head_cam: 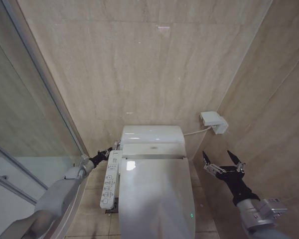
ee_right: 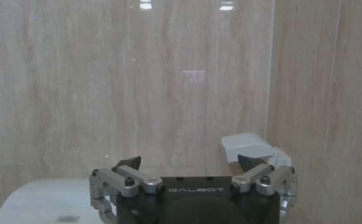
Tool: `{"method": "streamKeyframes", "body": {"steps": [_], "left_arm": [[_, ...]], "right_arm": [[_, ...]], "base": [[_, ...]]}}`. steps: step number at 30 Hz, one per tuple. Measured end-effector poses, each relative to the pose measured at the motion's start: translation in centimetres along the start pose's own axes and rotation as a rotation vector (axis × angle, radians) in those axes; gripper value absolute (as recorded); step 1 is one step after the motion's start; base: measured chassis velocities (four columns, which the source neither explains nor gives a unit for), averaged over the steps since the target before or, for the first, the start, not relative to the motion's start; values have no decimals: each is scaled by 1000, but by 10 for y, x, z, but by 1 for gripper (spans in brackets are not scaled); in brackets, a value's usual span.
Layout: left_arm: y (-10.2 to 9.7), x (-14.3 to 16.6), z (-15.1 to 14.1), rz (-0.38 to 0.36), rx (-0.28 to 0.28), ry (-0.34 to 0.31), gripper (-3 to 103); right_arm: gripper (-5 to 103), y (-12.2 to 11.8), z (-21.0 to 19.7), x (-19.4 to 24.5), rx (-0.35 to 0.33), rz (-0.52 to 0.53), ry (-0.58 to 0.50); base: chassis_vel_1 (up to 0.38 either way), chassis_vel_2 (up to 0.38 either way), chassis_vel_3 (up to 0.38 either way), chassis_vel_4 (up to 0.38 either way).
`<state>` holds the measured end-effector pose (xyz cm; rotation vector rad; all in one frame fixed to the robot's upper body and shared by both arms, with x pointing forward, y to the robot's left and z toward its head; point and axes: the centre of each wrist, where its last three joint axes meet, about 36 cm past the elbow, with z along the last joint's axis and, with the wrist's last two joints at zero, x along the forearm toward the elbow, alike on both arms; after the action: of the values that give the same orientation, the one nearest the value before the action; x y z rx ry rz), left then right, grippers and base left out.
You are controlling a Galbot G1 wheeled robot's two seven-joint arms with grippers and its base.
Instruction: Open the toilet lid, clean the toilet bowl with a toilet brush, close the toilet lid, and flush.
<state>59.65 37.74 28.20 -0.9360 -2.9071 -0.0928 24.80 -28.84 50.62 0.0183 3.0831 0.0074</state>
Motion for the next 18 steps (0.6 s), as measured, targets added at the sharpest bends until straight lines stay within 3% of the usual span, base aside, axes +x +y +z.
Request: {"method": "streamKeyframes", "body": {"steps": [2, 3, 7, 12, 15, 18], "left_arm": [[-15, 6, -4, -100, 5, 6, 0], [-15, 6, -4, -100, 5, 6, 0], [-41, 7, -15, -423, 13, -11, 0], [-47, 14, -35, -509, 14, -77, 0], [-50, 30, -54, -533, 4, -114, 0], [-65, 59, -83, -552, -3, -164, 0]], "right_arm": [[100, 0, 0, 0, 0, 0, 0], [100, 0, 0, 0, 0, 0, 0], [100, 0, 0, 0, 0, 0, 0], [100, 0, 0, 0, 0, 0, 0], [100, 0, 0, 0, 0, 0, 0], [100, 0, 0, 0, 0, 0, 0]], "base": [[0, 0, 0, 0], [0, 0, 0, 0], [0, 0, 0, 0], [0, 0, 0, 0], [0, 0, 0, 0], [0, 0, 0, 0]]}}
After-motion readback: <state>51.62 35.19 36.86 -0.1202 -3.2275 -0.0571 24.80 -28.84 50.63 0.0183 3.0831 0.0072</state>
